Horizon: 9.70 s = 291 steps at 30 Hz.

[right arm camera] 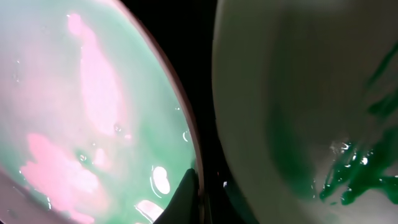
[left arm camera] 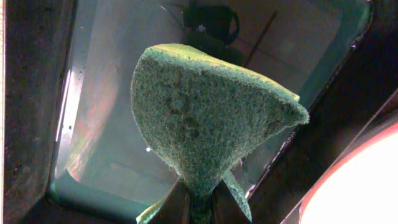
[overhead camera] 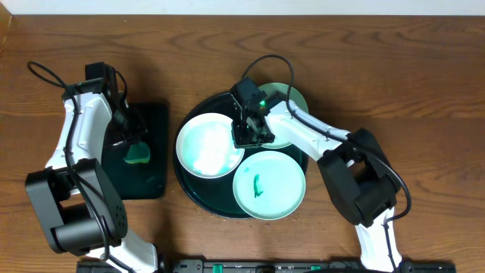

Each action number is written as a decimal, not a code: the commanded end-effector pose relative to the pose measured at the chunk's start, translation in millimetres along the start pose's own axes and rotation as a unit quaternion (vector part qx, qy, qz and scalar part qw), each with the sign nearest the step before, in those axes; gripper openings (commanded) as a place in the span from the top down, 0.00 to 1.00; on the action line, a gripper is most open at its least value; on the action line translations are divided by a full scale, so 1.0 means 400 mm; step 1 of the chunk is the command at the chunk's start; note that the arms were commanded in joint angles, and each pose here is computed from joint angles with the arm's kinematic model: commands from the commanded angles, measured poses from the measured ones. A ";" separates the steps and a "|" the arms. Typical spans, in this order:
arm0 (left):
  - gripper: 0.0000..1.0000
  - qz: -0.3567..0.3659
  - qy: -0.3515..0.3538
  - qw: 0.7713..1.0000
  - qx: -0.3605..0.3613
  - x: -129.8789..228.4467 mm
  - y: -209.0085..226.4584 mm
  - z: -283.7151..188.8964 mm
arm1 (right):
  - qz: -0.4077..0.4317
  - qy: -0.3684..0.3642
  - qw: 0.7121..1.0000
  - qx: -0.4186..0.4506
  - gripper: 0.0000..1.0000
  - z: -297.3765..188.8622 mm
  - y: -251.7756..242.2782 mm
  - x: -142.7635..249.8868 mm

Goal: Clean dirty plates on tray and stack at the side
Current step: 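Lift the white plate with the right gripper and carry it right, then lower the white plate onto the table and release it, then move right gripper to the lower pale green plate rim and grasp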

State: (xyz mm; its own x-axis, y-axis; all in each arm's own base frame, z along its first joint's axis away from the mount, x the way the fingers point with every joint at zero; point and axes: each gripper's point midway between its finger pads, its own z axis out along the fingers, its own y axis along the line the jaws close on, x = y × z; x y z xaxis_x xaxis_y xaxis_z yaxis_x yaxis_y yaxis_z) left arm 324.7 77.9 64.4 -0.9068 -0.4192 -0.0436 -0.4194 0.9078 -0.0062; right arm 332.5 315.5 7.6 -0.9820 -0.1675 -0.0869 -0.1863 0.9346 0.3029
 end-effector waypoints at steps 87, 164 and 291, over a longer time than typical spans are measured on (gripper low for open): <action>0.93 -0.009 0.004 1.000 -0.007 0.003 0.011 0.003 | -0.095 -0.256 0.962 -0.007 0.99 -0.636 -0.031 -0.068; 0.93 -0.009 -0.026 1.000 -0.001 -0.034 0.003 0.002 | 0.352 -0.126 0.927 0.034 0.99 -0.404 -0.780 0.350; 0.93 0.027 -0.044 0.999 0.001 -0.028 0.004 -0.050 | -0.026 0.032 0.999 -0.015 0.99 -0.185 -0.175 0.257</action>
State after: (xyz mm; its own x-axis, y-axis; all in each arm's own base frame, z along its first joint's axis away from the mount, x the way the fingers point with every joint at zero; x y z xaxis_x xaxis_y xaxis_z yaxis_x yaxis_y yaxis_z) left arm 331.7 79.6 66.2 -0.9186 -0.3877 -0.0762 -0.3881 0.9216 -0.0097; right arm 228.5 191.8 31.9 -0.9675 -0.2529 0.0036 -0.2402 0.9233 0.2997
